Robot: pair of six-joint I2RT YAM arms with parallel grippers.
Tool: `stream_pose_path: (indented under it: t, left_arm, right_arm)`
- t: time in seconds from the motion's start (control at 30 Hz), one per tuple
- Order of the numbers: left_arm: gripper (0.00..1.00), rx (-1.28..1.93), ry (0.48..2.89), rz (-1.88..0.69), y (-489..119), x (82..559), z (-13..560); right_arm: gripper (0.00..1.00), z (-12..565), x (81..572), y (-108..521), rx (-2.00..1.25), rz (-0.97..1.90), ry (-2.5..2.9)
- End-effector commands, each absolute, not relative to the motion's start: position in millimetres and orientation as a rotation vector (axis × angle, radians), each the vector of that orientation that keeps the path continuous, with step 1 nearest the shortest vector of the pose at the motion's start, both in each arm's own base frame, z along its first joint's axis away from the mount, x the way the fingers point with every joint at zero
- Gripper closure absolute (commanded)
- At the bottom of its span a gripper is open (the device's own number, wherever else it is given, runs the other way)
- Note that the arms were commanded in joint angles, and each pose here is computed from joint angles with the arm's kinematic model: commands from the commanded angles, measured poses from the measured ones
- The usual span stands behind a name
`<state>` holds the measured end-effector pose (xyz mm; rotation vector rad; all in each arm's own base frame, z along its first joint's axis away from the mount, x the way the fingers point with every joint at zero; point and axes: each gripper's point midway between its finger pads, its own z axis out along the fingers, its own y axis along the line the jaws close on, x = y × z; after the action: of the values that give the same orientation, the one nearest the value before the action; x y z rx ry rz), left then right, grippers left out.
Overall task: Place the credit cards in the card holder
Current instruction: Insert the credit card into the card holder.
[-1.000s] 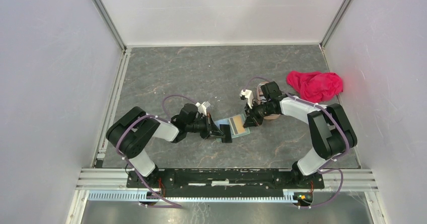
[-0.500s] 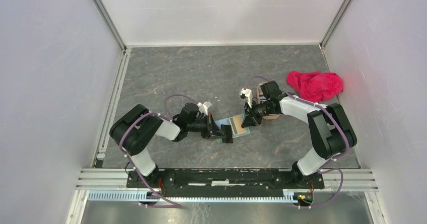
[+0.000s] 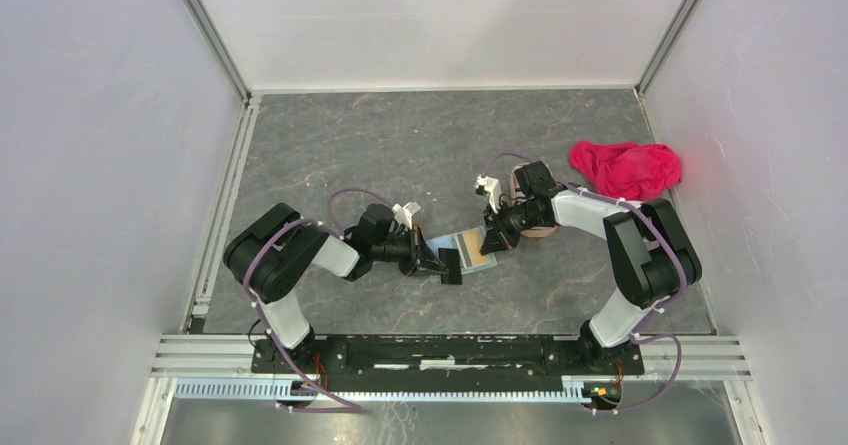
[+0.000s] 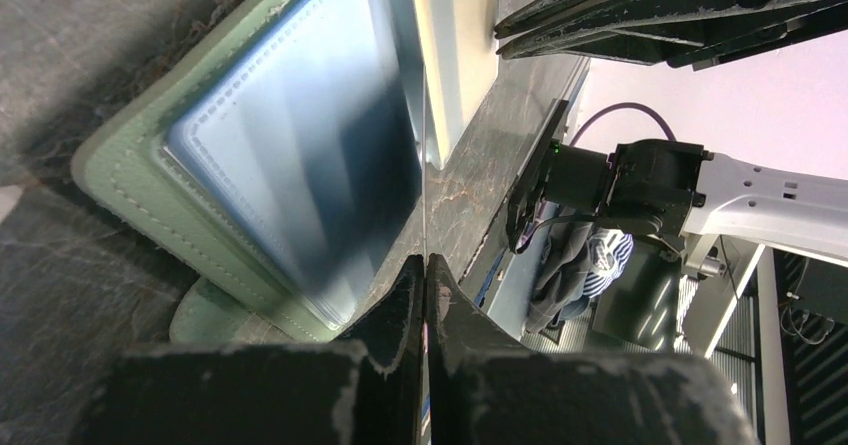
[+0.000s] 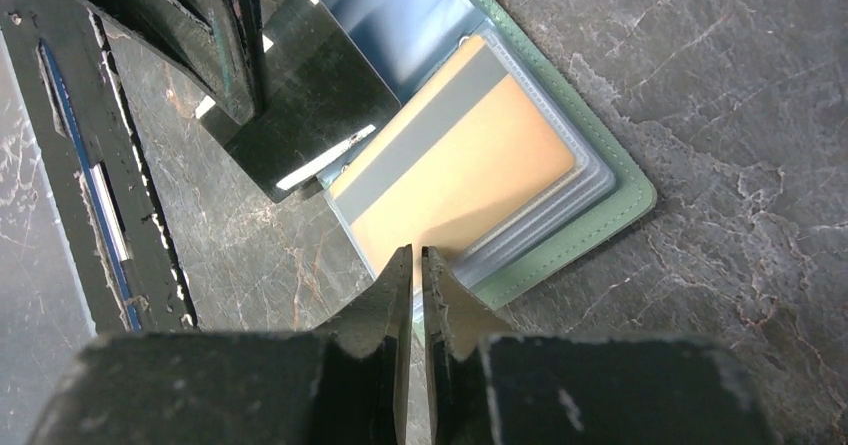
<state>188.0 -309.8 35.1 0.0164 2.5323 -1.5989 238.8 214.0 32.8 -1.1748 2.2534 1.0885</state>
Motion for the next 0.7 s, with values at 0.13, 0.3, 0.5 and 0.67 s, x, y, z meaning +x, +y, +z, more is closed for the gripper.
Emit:
stream_pose_path:
  t: [0.13,0.3,0.5,0.67]
  left_arm:
    - [0.98,0.073,2.473,-1.683,-317,192,47]
    - [0.98,0.077,2.458,-1.696,-317,192,50]
    - [0.98,0.081,2.437,-1.703,-314,192,56]
    - [0.98,0.080,2.437,-1.704,-313,191,57]
  right_arm:
    - [0.88,26,257,210,-1.166,0.988,2.277]
    - [0.88,26,258,209,-1.166,0.975,2.279]
    - [0.88,27,258,209,-1.171,0.975,2.275]
    - [0.88,28,258,209,-1.173,0.976,2.273]
